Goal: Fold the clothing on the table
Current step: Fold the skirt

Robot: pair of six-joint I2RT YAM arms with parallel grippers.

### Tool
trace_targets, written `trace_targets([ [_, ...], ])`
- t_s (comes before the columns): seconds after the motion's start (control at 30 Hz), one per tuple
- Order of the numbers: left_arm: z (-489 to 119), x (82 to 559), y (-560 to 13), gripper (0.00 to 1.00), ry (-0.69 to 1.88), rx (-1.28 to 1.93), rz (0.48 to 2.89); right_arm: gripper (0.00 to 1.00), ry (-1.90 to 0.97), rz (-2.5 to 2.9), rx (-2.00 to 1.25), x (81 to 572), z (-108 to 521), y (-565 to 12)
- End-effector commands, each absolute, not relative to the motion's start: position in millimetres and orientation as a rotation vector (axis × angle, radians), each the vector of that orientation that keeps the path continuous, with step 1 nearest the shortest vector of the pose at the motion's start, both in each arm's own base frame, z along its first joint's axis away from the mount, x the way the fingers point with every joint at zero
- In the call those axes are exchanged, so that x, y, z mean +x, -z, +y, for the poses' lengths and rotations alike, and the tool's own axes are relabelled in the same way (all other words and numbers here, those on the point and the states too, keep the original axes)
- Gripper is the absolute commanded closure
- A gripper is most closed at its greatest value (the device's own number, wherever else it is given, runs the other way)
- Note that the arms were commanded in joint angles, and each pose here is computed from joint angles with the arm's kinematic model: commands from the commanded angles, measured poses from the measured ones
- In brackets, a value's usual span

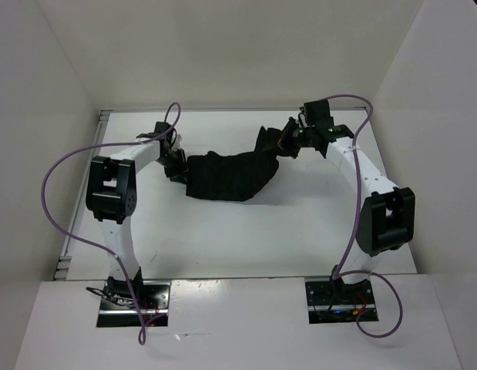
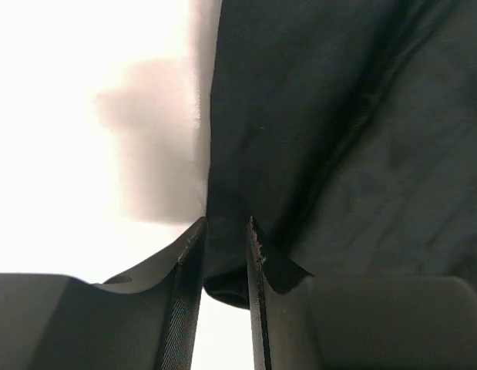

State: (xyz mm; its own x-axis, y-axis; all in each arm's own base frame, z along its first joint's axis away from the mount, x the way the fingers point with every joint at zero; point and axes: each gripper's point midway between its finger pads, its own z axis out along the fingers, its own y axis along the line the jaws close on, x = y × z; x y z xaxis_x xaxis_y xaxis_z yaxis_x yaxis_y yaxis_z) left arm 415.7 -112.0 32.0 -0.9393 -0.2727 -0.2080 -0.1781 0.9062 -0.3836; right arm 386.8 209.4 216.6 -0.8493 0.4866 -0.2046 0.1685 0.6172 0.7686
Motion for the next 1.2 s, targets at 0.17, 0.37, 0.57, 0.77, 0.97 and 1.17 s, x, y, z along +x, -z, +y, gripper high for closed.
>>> trace_targets([
  [0.17,-140.4,405.4,-18.2,0.66,0.651,-0.296,2.827,1.00,-1.203,2.425,0.378,401.6,250.4,-234.1],
  [0.37,-168.4,394.2,-20.9,0.66,0.791,-0.249,2.834,1.00,-1.233,2.467,0.311,407.2,287.8,-222.3],
  [0.57,-174.3,397.0,-32.1,0.66,0.811,-0.221,2.808,1.00,-1.267,2.504,0.229,409.4,331.7,-209.7],
  [0.77,-174.0,395.6,-36.9,0.66,0.812,-0.217,2.799,1.00,-1.272,2.566,0.180,409.8,364.5,-181.2],
  [0.97,-174.0,395.6,-36.9,0.66,0.812,-0.217,2.799,1.00,-1.249,2.627,0.138,411.6,390.7,-151.4],
  [1.17,-160.7,398.4,-45.2,0.66,0.795,-0.255,2.778,0.58,-1.245,2.632,0.082,413.5,407.1,-143.6],
])
